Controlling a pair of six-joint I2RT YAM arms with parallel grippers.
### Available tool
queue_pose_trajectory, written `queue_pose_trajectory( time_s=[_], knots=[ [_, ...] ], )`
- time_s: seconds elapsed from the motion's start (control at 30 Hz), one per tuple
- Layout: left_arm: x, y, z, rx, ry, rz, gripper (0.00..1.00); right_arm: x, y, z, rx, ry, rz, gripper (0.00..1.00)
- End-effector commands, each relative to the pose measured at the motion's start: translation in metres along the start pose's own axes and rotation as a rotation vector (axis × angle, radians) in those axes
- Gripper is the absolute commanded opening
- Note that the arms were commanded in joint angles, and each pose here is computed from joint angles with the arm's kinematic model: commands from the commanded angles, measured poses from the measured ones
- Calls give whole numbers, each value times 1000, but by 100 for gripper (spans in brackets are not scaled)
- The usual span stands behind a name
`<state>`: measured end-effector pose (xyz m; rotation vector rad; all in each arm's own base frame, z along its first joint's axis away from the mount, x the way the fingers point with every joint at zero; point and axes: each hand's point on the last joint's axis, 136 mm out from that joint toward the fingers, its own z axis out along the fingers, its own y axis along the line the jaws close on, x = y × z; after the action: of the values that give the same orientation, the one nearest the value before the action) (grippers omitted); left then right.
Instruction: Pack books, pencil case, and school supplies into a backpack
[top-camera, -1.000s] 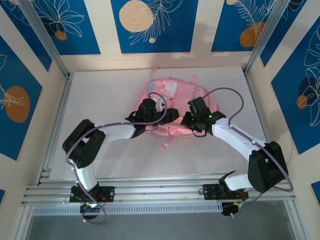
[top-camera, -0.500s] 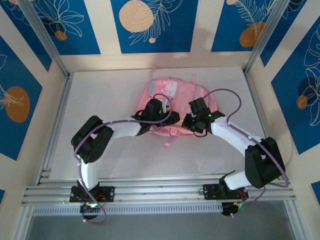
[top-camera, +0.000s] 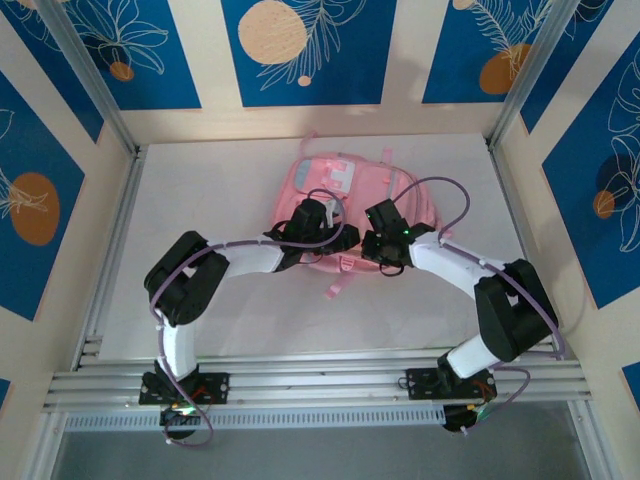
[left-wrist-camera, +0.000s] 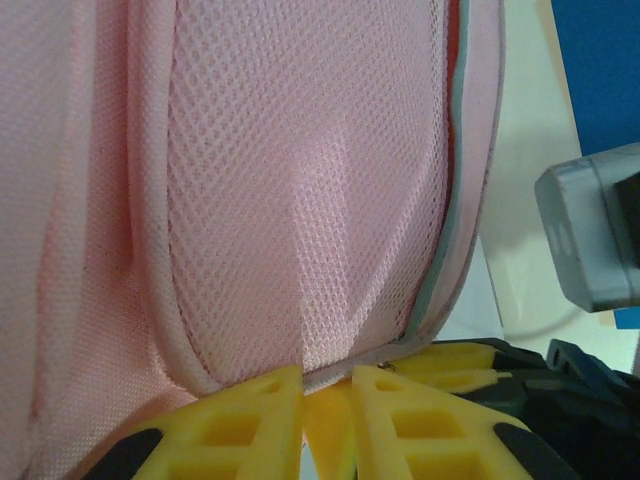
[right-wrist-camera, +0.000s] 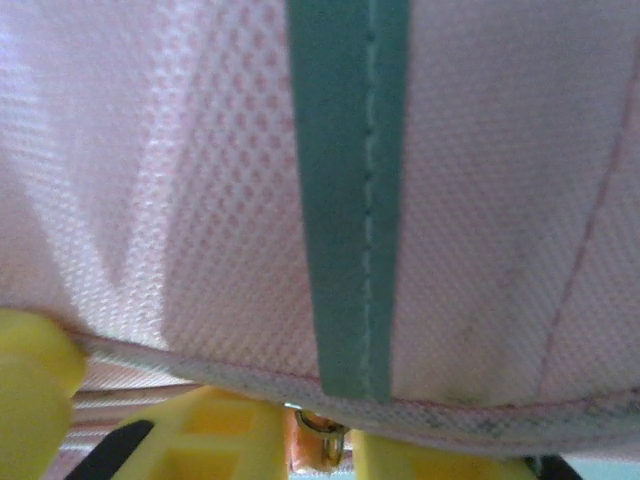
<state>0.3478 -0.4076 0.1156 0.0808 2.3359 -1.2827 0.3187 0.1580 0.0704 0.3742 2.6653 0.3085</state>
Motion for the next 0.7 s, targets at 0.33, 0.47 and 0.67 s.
queue_pose_trajectory(
  time_s=[0.33, 0.47, 0.67],
  knots=[
    [-1, 8, -28, -79, -39, 5, 52, -3, 35, -29, -194, 25, -50, 0],
    [4, 21, -31, -143, -26, -11, 54, 6, 45, -35, -236, 60, -69, 0],
    [1, 40, -9, -194, -25, -30, 55, 20, 61, -38, -281, 99, -118, 0]
  ],
)
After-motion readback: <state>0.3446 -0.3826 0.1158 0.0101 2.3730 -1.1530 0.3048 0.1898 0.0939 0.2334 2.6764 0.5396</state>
